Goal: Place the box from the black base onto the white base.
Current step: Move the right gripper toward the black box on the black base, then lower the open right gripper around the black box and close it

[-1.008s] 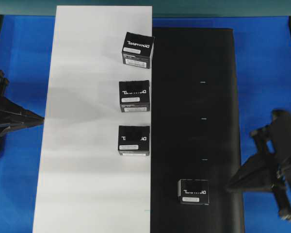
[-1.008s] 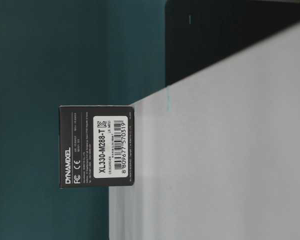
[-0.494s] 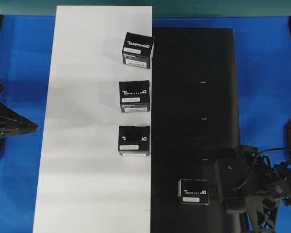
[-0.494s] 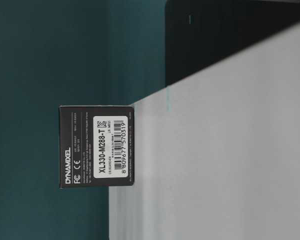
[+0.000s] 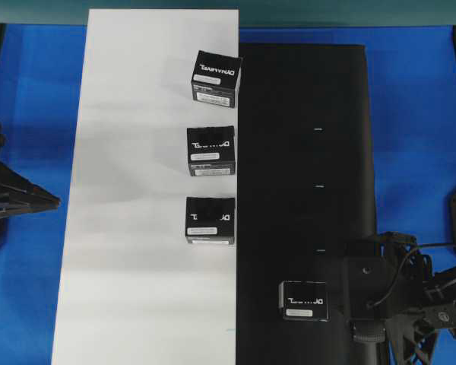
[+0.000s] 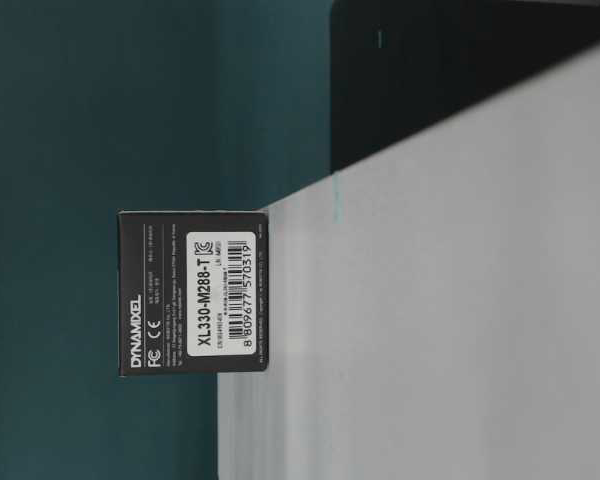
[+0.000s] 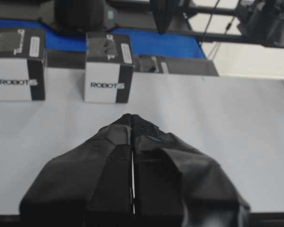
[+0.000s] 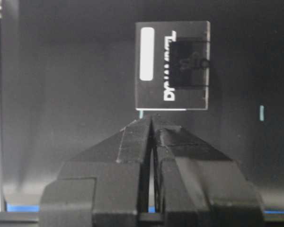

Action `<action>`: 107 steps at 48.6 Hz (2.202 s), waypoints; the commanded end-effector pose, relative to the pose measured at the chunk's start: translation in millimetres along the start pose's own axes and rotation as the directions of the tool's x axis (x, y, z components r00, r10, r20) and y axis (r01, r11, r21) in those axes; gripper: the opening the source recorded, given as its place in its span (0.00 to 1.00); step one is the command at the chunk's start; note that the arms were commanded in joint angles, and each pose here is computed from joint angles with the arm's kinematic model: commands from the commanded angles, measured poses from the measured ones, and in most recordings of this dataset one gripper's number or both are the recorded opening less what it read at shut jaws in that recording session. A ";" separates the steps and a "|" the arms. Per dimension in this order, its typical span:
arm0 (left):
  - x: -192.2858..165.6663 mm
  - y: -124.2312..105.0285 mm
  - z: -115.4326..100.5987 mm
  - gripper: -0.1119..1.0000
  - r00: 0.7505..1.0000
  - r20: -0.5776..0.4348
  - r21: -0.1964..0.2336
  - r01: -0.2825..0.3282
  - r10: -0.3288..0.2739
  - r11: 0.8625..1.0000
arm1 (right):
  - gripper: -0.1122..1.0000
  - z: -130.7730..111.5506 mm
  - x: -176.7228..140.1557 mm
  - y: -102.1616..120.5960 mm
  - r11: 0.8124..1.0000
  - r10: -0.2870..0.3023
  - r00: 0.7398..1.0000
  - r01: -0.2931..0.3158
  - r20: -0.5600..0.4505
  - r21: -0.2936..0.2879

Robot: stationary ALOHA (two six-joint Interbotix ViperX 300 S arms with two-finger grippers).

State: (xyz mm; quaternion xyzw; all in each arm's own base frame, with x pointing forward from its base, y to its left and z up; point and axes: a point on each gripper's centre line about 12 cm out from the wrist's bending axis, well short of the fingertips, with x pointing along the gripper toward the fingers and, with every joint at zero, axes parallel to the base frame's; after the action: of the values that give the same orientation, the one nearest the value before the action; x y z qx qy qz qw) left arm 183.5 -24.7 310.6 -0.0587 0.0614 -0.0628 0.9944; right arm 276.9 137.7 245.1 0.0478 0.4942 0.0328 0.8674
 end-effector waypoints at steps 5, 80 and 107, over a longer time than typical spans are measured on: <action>-0.3 -1.9 10.4 0.06 1.000 0.024 0.000 0.006 -0.006 1.000 | 0.26 0.0 1.7 -2.2 1.000 -0.003 1.000 0.003 0.000 0.012; -0.3 -1.7 9.7 0.06 1.000 0.018 -0.006 0.005 -0.005 1.000 | 1.00 -8.2 82.0 -30.3 0.995 -0.049 0.999 0.047 0.021 0.087; 0.4 -1.6 8.7 0.06 1.000 0.015 -0.004 0.004 -0.004 1.000 | 1.00 -4.7 86.4 -28.3 0.995 -0.044 0.999 0.042 0.024 0.090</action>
State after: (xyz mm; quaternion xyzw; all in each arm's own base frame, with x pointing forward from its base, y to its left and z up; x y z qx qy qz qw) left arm 183.4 -24.7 309.7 -0.0623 0.0655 -0.0622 0.9940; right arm 312.8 118.4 167.1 0.0761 0.4859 -0.0085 0.8707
